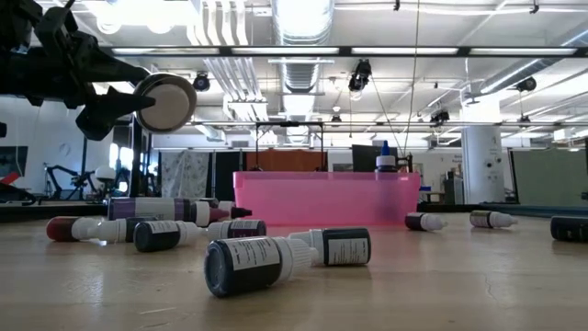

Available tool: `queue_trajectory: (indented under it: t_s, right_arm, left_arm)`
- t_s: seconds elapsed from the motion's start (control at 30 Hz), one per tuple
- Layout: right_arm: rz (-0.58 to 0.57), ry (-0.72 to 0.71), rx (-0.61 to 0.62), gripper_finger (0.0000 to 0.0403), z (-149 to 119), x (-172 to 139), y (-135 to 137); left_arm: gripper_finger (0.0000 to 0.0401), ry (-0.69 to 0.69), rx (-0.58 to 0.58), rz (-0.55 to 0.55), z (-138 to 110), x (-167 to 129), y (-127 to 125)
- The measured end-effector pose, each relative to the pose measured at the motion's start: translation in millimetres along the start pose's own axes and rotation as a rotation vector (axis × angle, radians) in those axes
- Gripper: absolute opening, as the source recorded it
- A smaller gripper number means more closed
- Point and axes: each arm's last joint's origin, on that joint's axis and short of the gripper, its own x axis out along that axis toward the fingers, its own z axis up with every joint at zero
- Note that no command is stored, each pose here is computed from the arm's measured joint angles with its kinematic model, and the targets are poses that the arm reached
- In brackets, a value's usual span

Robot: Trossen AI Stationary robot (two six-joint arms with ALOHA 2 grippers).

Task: Pick & Place food coloring
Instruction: Put the large pink food coloring bottle into the pink bin

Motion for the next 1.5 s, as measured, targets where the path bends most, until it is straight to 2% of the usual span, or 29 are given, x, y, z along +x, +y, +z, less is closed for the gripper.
queue_trajectory:
  t_s: [0.73, 1.23, 1.5]
  right_arm:
    - [-0.061, -0.054, -0.099, 0.0247, -8, 10, -2]
    - [0.002, -0.081, -0.117, 0.0247, -6, 7, 6]
    - [0.003, -0.069, -0.141, 0.0247, -17, 10, 9]
  left_arm:
    - [0.0208, 0.0, 0.0, 0.0, 0, 0, 0]
    - [0.0208, 0.0, 0.0, 0.0, 0, 0, 0]
    - [0.0208, 0.0, 0.0, 0.0, 0, 0, 0]
